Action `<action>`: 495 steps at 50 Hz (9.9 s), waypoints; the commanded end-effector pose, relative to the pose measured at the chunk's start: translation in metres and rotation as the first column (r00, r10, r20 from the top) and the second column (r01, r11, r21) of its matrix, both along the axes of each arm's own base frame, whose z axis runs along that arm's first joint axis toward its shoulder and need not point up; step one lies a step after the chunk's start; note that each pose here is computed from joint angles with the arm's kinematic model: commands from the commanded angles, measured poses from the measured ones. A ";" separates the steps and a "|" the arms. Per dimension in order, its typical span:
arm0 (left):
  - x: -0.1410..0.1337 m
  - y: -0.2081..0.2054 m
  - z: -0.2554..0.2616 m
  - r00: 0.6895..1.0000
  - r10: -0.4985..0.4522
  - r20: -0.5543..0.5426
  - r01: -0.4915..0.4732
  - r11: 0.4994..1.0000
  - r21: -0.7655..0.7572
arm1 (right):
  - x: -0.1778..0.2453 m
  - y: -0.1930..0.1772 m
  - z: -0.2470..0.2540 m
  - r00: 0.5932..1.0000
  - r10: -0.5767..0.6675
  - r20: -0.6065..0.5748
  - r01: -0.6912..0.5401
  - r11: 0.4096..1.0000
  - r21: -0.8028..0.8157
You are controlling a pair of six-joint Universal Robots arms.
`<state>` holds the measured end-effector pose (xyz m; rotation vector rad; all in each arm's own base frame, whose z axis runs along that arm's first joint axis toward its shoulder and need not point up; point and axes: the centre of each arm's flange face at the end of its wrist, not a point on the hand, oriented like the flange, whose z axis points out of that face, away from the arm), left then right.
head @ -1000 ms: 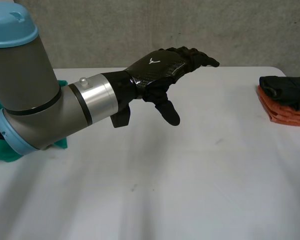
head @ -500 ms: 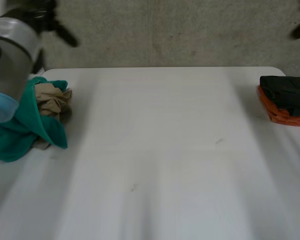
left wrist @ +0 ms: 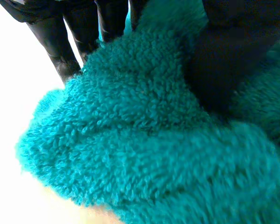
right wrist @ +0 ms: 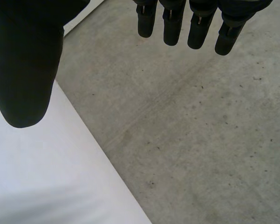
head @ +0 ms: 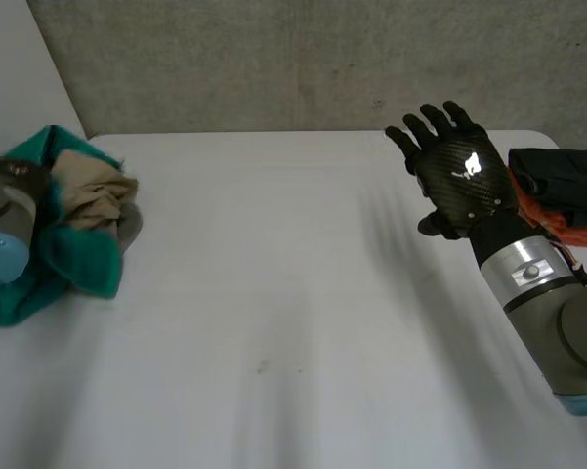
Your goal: Fold the laundry.
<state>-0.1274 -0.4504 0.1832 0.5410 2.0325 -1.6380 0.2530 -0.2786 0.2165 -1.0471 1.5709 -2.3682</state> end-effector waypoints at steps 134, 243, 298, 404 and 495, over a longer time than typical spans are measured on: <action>-0.191 0.120 -0.031 0.666 -0.706 -0.242 0.740 0.665 0.096 | -0.028 0.066 -0.036 0.983 -0.063 -0.170 0.167 0.674 0.720; -0.202 0.198 0.057 0.659 -0.645 -0.388 0.645 0.749 -0.151 | -0.048 0.014 -0.076 0.972 -0.237 -0.008 0.163 0.642 0.749; -0.193 0.092 0.145 0.704 -0.673 -0.227 0.479 0.686 -0.548 | -0.034 -0.103 0.133 0.897 -0.412 -0.160 0.421 0.907 0.026; -0.115 0.154 0.025 0.832 -0.461 -0.307 0.452 0.886 -0.106 | -0.069 -0.022 -0.011 0.880 -0.245 -0.407 0.392 0.858 0.331; -0.114 0.242 -0.031 0.816 -0.576 0.050 0.493 0.738 0.461 | -0.129 -0.002 -0.035 0.639 -0.112 -0.761 0.596 0.698 0.397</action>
